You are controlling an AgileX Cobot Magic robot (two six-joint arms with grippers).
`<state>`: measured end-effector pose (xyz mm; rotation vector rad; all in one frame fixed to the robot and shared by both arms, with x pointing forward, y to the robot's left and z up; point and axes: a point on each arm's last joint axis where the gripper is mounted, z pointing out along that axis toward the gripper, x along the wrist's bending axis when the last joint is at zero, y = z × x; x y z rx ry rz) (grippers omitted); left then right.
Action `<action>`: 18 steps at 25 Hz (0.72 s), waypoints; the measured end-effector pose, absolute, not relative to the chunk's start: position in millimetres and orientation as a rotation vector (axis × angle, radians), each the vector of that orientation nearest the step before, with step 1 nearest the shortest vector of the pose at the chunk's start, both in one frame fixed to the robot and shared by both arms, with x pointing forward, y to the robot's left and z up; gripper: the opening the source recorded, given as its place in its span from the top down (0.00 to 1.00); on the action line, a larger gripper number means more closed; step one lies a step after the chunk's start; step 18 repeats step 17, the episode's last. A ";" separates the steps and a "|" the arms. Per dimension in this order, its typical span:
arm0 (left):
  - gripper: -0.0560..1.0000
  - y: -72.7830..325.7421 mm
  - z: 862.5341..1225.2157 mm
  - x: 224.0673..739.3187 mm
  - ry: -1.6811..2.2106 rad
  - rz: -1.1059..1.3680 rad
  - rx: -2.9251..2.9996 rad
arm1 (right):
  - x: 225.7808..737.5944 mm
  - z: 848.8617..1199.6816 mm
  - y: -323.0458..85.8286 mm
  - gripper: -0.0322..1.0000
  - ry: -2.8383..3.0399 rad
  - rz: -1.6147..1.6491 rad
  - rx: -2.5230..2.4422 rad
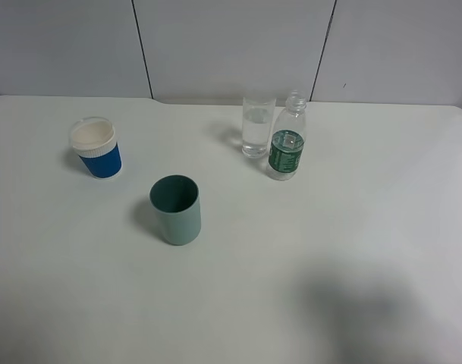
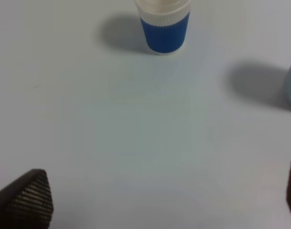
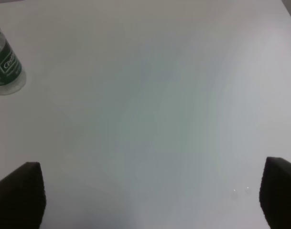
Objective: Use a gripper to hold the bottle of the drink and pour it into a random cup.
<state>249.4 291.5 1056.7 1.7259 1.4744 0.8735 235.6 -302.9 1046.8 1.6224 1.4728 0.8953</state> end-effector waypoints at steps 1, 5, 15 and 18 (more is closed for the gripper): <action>0.01 291.5 1056.7 249.4 1.474 0.873 1.726 | 235.6 1046.8 -302.9 0.11 1.473 0.895 1.622; 0.01 291.5 1056.7 249.4 1.474 0.873 1.726 | 235.6 1046.8 -302.9 0.11 1.473 0.895 1.622; 0.01 291.5 1056.7 249.4 1.474 0.873 1.726 | 235.6 1046.8 -302.9 0.11 1.473 0.895 1.622; 0.01 291.5 1056.7 249.4 1.474 0.873 1.726 | 235.6 1046.8 -302.9 0.11 1.473 0.895 1.622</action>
